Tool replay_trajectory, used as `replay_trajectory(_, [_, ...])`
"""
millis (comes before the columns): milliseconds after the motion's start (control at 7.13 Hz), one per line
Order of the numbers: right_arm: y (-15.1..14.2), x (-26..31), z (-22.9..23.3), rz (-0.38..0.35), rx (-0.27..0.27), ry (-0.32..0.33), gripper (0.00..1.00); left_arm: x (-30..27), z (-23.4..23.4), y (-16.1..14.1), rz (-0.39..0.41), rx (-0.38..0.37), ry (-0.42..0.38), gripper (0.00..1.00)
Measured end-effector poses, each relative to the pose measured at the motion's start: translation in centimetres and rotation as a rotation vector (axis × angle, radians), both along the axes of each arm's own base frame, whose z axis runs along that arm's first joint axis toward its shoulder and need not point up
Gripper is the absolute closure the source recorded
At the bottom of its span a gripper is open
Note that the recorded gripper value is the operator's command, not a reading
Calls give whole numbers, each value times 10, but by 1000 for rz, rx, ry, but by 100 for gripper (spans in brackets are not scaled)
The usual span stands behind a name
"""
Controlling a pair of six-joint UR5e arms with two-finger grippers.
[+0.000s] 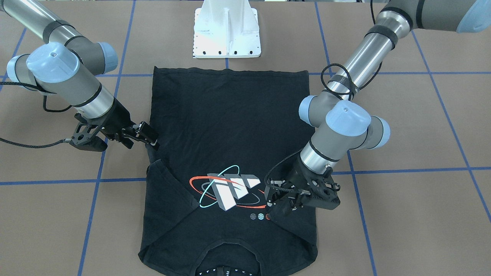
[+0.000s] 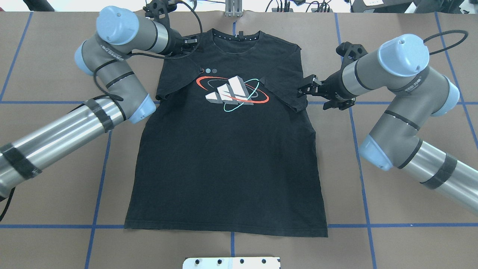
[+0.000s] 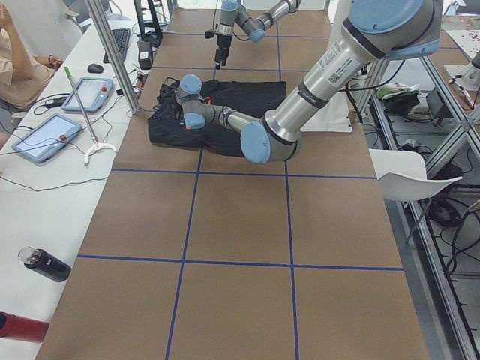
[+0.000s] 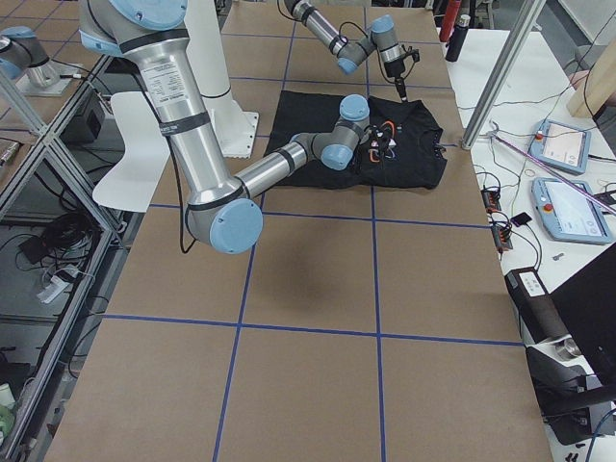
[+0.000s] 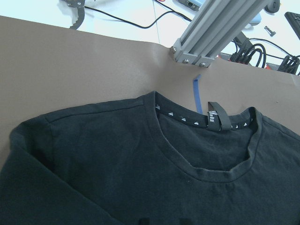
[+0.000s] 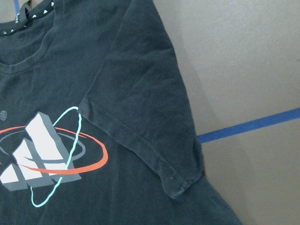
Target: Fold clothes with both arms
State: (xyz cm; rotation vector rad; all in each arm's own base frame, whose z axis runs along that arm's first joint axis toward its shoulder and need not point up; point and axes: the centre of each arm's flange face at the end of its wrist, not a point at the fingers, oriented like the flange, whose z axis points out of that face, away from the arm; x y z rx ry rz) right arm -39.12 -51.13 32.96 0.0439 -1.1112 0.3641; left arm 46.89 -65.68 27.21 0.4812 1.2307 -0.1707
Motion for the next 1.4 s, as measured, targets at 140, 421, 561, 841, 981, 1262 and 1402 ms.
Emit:
replay_trajectory(140, [21, -18, -16, 25, 4, -4, 0, -16, 7, 23, 27, 10, 27, 1])
replay_trajectory(421, [83, -39, -57, 29, -48, 72, 0, -43, 16, 61, 65, 14, 68, 1])
replay_trajectory(561, [119, -43, -71, 31, -115, 119, 1, -53, 19, 73, 72, -6, 88, 1])
replay_trajectory(841, [186, -66, -50, 101, -232, 196, 2, -62, 28, 87, 86, -30, 101, 1])
replay_trajectory(981, [216, -64, -31, 96, -262, 221, 6, -64, 35, 89, 87, -38, 97, 1])
replay_trajectory(1262, [262, -52, 9, 78, -348, 208, 8, -64, 43, 90, 88, -46, 90, 1])
replay_trajectory(1402, [276, -48, 28, 77, -377, 169, 8, -64, 45, 90, 87, -47, 88, 1])
